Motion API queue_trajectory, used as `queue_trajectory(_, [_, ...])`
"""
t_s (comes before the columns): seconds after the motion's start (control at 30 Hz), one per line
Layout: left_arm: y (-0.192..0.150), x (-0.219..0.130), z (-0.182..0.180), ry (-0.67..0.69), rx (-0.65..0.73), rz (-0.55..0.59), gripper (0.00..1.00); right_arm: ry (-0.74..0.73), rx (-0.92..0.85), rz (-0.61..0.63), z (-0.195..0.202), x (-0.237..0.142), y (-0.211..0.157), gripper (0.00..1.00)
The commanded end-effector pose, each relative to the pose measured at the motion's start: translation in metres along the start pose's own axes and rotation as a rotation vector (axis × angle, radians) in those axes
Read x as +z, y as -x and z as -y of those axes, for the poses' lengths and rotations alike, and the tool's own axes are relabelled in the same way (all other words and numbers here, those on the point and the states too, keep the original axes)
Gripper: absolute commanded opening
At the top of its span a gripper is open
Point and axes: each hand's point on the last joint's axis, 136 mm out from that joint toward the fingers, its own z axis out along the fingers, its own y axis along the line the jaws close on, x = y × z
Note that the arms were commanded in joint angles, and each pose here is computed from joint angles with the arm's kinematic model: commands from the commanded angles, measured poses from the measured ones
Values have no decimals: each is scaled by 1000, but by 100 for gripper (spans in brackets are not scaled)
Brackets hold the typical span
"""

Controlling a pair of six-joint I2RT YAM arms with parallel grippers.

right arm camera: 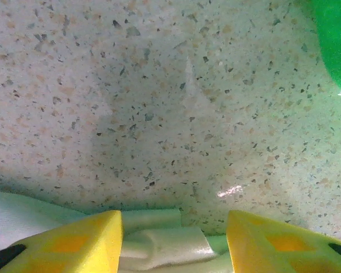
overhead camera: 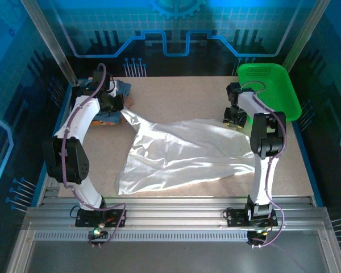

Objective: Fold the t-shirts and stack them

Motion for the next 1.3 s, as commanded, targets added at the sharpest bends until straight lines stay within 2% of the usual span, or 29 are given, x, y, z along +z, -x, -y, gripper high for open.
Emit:
queue_trajectory(0.0, [3,1,-2,-7,-3,7,0,-51,10,-49,5,17,-12,50])
queue_trajectory(0.23, [4,1,-2,-6,-3,9,0,-49,18,-76,2,25,-16,37])
queue_trajectory(0.3, [4,0,-3,-3,-2,10,0,-50,26,-75,2,26,-17,30])
queue_trajectory(0.37, [3,0,-4,-1,-4,10,0,-46,37,-61,3,24,-13,19])
queue_trajectory(0.5, [5,-1,-4,-1,-4,15,0,-56,53,11,9,6,3,7])
queue_trajectory(0.63, [7,-2,-2,-11,-8,23,0,-67,40,113,15,-19,24,1])
queue_trajectory(1.0, [10,-1,-1,-13,-7,26,0,-124,-63,258,22,-46,51,0])
queue_trajectory(1.07, [11,0,0,-19,-7,26,0,-132,-94,291,20,-50,58,3])
queue_trajectory(1.2, [11,2,1,-24,-10,21,0,-155,-128,264,21,-42,62,5])
queue_trajectory(1.27, [10,2,1,-23,-7,19,0,-117,-152,253,13,-37,61,6])
